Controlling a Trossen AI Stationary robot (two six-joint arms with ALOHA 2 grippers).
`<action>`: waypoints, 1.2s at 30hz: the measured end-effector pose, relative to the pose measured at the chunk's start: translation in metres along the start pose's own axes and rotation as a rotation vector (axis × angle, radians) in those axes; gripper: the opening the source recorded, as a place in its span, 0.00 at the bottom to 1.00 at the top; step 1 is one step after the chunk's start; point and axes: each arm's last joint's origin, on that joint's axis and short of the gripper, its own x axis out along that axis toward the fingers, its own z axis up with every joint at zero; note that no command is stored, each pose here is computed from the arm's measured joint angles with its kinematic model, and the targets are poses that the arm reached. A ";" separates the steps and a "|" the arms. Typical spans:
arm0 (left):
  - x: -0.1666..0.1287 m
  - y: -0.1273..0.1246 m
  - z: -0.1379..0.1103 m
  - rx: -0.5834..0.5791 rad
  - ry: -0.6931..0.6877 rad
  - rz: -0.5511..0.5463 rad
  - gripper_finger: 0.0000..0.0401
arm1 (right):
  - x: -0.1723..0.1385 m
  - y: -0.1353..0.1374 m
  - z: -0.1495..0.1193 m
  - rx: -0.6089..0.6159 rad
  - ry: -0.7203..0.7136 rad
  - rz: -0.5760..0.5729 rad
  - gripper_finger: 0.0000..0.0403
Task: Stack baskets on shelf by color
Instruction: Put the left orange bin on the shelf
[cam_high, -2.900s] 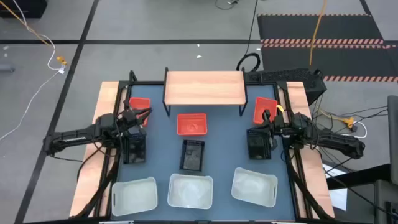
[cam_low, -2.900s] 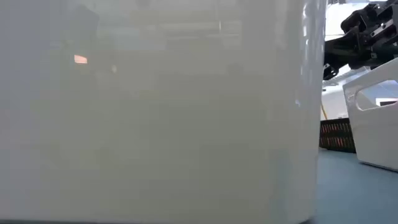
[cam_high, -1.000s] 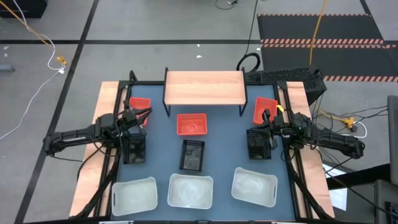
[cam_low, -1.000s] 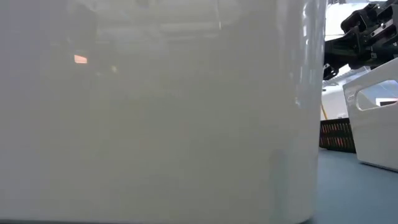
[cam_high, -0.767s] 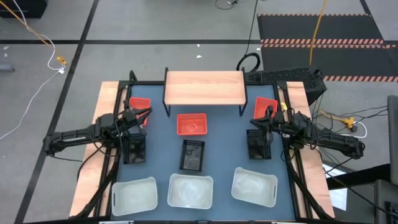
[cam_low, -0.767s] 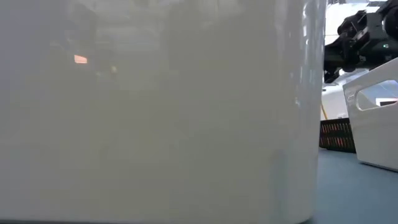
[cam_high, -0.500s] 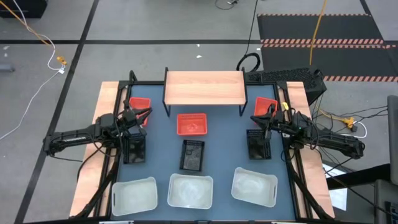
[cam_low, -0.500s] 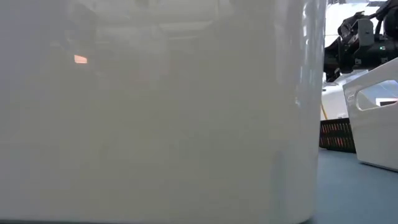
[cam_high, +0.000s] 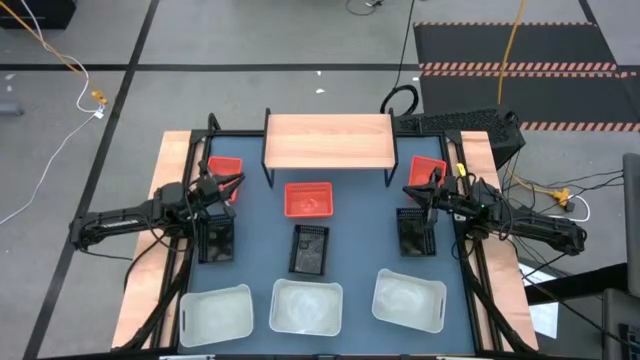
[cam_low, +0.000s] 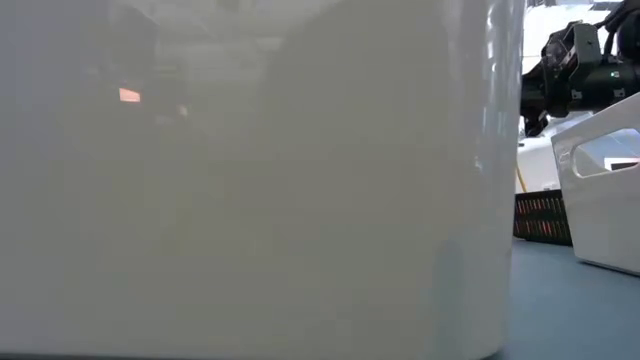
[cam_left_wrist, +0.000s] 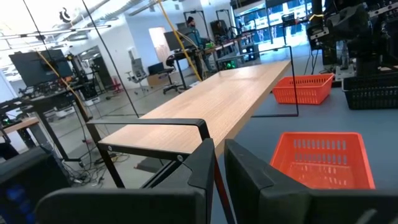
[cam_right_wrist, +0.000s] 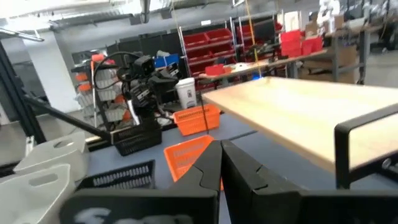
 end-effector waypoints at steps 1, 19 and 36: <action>0.000 0.000 0.000 0.000 0.000 0.000 0.10 | 0.000 0.000 0.001 -0.009 -0.008 -0.016 0.01; -0.002 0.006 0.019 -0.201 -0.198 0.043 0.10 | 0.000 0.000 0.011 0.033 -0.123 -0.034 0.01; 0.043 -0.014 0.039 -0.320 0.318 -0.234 0.11 | 0.005 0.002 0.025 -0.081 -0.263 -0.066 0.04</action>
